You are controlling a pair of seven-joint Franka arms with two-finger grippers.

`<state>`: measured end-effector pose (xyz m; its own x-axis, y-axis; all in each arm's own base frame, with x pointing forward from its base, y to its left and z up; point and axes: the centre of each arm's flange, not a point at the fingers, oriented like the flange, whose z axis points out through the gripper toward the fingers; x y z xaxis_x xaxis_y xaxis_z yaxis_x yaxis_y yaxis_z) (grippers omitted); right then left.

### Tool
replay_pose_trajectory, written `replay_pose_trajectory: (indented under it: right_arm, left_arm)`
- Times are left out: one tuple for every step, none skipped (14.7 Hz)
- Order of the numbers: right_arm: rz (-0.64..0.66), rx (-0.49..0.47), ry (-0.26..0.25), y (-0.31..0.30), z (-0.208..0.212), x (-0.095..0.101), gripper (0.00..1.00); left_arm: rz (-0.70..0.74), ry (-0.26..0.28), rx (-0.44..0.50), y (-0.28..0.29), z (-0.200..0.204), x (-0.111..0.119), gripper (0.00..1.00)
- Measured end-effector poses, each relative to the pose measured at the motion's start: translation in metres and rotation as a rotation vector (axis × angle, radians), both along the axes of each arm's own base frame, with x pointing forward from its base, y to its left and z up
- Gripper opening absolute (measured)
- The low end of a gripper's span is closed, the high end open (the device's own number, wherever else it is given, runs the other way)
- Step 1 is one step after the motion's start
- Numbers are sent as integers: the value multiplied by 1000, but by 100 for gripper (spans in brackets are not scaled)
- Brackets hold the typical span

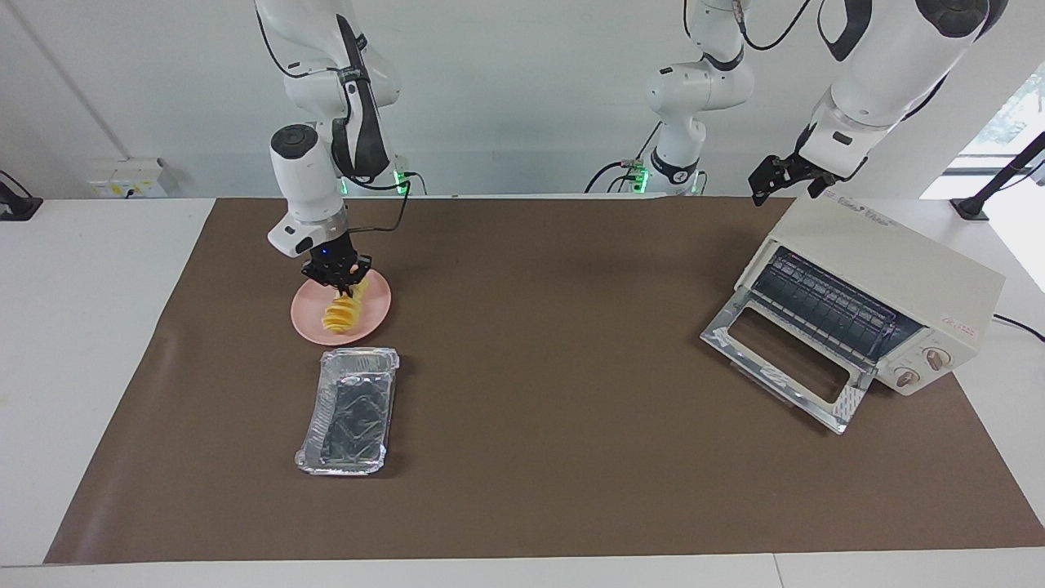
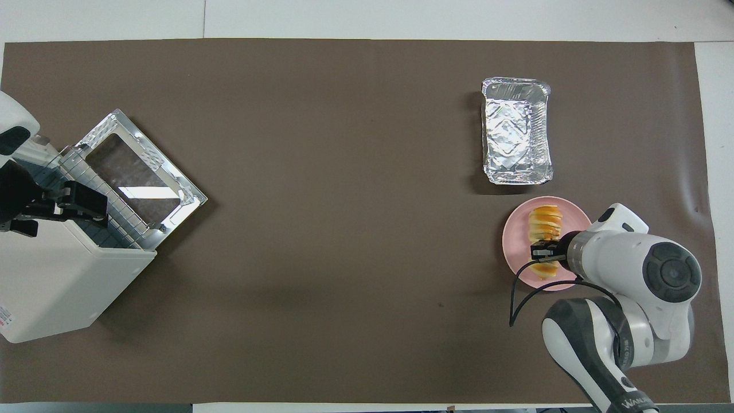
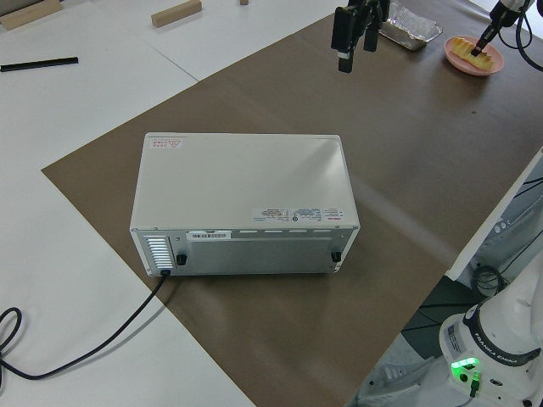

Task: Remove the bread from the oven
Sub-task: 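Lower the bread rolls onto the pink plate with the right gripper, then open the right gripper and withdraw it from the plate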

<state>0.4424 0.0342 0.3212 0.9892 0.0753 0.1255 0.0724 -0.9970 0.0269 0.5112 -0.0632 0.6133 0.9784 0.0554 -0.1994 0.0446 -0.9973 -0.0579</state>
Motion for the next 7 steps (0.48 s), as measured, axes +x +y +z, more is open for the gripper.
replay_pose_trajectory:
  right_arm:
    - [0, 0, 2, 0, 2, 2, 35]
    - [-1, -3, 18, 0, 5, 4, 45]
    - [-3, -6, 44, 0, 12, 8, 55]
    - [-4, -11, 72, 0, 23, 14, 65]
    - [-6, -14, 93, 0, 37, 22, 73]
    - [-6, -17, 109, 1, 51, 29, 82]
    - [-7, -19, 113, 1, 66, 36, 92]
  left_arm:
    - [0, 0, 0, 0, 0, 0, 100]
    - [0, 0, 0, 0, 0, 0, 100]
    - [0, 0, 0, 0, 0, 0, 100]
    - [0, 0, 0, 0, 0, 0, 100]
    - [0, 0, 0, 0, 0, 0, 100]
    - [0, 0, 0, 0, 0, 0, 100]
    - [0, 0, 0, 0, 0, 0, 100]
